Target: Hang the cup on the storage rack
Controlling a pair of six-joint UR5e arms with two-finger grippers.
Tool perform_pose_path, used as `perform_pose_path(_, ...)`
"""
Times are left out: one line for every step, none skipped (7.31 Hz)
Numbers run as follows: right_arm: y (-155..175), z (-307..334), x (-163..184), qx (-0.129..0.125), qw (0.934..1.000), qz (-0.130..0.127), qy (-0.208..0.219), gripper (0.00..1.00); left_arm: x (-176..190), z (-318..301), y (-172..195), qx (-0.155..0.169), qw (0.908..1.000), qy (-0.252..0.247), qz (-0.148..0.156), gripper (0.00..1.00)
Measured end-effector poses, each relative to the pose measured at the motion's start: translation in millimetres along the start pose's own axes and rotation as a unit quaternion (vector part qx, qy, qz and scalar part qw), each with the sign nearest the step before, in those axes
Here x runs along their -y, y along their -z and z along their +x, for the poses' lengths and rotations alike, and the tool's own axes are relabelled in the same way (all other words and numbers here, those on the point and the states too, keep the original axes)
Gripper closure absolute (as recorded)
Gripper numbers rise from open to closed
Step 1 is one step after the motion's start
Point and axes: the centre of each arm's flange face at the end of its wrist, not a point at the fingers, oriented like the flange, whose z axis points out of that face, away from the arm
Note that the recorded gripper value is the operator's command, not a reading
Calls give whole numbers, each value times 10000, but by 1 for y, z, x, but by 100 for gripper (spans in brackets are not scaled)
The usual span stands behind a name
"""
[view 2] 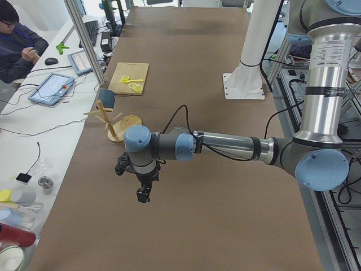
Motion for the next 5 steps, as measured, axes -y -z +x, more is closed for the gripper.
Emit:
perform_pose_path(-2, 7, -10, 32, 10000, -18, -89, 0, -7, -4, 1, -148, 9997, 204, 43, 1)
perform_pose_path(-2, 9, -15, 73, 9999, -21, -127, 0, -19, -5, -4, -485, 9975, 518, 73, 1)
perform_pose_path(-2, 10, -18, 93, 9999, -22, -143, 0, -31, -4, -9, -725, 9948, 709, 83, 1)
perform_pose_path(-2, 10, -19, 97, 9998, -24, -148, 0, -41, -2, -11, -815, 9936, 772, 89, 1)
perform_pose_path(-2, 9, -19, 104, 9998, -17, -143, 0, -44, 0, -12, -835, 9936, 748, 123, 1)
